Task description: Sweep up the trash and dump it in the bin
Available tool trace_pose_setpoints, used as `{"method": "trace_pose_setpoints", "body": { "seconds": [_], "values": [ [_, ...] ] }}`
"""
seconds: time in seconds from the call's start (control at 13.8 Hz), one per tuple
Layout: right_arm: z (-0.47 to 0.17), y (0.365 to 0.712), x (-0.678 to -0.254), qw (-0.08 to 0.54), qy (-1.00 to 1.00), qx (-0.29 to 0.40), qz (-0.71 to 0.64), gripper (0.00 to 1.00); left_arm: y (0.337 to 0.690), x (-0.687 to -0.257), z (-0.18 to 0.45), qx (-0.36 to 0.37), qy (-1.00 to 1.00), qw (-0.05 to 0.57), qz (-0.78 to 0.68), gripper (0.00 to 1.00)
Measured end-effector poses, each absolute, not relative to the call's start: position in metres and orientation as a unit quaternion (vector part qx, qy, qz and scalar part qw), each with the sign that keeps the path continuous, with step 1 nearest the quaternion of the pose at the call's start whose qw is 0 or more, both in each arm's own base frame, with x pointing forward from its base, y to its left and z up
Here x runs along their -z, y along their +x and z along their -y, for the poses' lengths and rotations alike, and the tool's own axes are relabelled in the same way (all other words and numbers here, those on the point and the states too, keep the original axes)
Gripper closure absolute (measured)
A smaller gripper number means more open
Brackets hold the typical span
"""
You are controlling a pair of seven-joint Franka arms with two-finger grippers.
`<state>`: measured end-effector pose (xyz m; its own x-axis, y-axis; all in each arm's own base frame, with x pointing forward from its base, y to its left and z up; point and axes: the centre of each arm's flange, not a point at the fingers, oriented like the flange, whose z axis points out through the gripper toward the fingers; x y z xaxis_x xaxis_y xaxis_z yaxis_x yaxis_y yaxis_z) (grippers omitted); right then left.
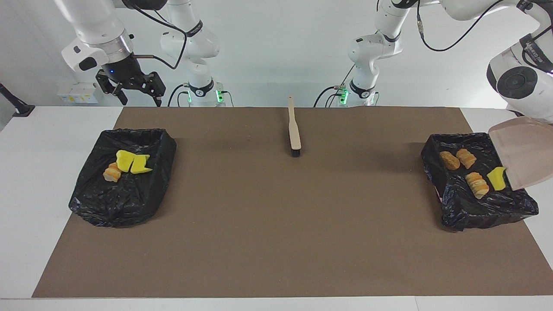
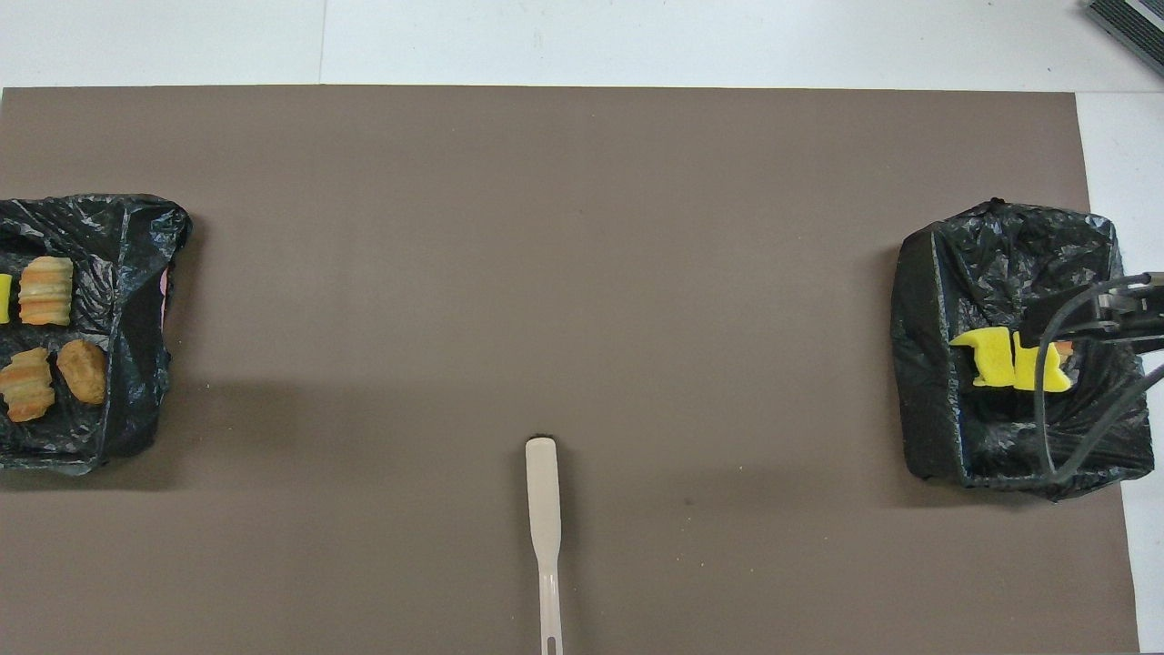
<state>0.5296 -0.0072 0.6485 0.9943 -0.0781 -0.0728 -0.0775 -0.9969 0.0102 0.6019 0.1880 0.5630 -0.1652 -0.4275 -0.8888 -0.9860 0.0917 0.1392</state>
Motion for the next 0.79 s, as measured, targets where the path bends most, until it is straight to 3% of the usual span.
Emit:
{"method": "trace_pose_setpoints", "body": {
  "seconds": [0.36, 0.79],
  "values": [
    [0.005, 0.530, -0.648, 0.002, 0.999, 0.037, 0.037, 0.00, 0.601, -0.576, -0.161, -0.346, -0.578, 0.346, -0.653, 0.69],
    [0.005, 0.530, -0.649, 0.002, 0.999, 0.037, 0.037, 0.00, 0.598, -0.553, -0.059, -0.233, -0.714, 0.270, -0.602, 0.69]
  ]
}}
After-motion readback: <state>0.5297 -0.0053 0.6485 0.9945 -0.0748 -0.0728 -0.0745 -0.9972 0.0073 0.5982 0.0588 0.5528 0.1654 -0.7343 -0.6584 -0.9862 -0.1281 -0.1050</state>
